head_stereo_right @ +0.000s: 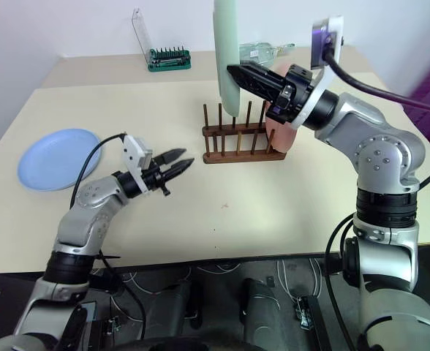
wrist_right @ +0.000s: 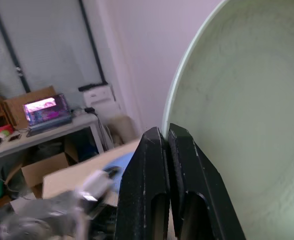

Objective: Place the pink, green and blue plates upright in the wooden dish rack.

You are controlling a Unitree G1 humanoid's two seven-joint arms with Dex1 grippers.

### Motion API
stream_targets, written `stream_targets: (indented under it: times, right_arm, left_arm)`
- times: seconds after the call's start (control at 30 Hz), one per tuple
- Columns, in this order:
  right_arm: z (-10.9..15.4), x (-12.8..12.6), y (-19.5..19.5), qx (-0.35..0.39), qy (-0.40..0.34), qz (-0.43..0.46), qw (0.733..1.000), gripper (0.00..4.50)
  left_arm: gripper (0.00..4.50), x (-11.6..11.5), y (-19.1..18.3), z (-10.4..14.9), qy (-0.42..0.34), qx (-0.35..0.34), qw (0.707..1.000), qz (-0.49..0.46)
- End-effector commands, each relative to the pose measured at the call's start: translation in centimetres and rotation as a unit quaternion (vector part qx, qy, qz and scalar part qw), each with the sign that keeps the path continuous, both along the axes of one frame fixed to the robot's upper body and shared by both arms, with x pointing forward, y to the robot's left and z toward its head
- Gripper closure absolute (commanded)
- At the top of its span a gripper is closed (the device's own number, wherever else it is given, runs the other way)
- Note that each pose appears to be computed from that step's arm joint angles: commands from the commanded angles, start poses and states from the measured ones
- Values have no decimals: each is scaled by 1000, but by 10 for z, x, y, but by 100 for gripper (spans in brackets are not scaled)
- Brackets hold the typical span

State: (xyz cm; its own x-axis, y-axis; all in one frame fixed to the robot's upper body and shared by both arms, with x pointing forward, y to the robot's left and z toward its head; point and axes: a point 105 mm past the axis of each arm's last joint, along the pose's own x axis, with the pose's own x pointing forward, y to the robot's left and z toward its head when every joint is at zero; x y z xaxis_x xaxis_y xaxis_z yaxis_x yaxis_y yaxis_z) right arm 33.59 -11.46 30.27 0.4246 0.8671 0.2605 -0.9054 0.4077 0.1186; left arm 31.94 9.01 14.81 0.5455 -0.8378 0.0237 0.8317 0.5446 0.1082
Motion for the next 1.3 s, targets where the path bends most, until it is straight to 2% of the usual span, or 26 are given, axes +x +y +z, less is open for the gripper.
stream_targets:
  times: [0.03, 0.3, 0.4, 0.57, 0.67, 0.8, 0.87, 0.9, 0.97, 1.03, 1.1, 1.17, 1.23, 1.27, 1.3]
  right_arm:
    - [7, 9, -7, 13, -2, -6, 1000, 445]
    - [-10, 29, -21, 16, 52, -29, 998, 445]
    - [-10, 31, -24, 17, 48, -38, 998, 360]
    - [-2, 31, -25, -6, 2, -60, 998, 120]
    - [4, 38, -30, -27, -30, -102, 994, 120]
    - [20, 44, -37, -88, -123, -173, 973, 120]
    - [30, 42, -36, -98, -156, -184, 965, 114]
    - [37, 39, -33, -125, -192, -195, 954, 114]
    - [44, 31, -23, -170, -246, -195, 934, 114]
    - [42, 19, -6, -197, -277, -160, 927, 114]
    - [28, -2, 22, -234, -311, -91, 917, 114]
    - [15, -16, 41, -250, -320, -49, 913, 114]
    - [5, -19, 50, -254, -318, -34, 913, 114]
    - [-1, -20, 54, -254, -315, -27, 914, 114]
    - [-5, -21, 57, -254, -313, -22, 915, 114]
  left_arm:
    - [290, -11, -11, 10, -6, -4, 999, -32]
    - [290, -15, -17, 8, 1, -2, 999, -45]
    - [290, -15, -19, 7, 1, -3, 999, -47]
    - [290, -14, -20, 7, 1, -2, 999, -46]
    - [290, -9, -20, 8, -8, 1, 999, -32]
    - [290, 1, -21, 13, -23, -13, 1000, -6]
    - [234, 14, -18, 17, -37, -20, 999, 35]
    - [202, 32, -8, 25, -74, -12, 992, 104]
    - [105, 57, 13, 40, -119, -9, 970, 214]
    - [7, 71, 39, 53, -120, -37, 947, 294]
    - [7, 80, 87, 71, -111, -84, 900, 413]
    - [7, 79, 133, 79, -78, -136, 847, 508]
    - [7, 67, 177, 84, -58, -161, 784, 597]
    - [7, 54, 205, 84, -48, -160, 735, 657]
    - [7, 43, 223, 83, -39, -159, 698, 697]
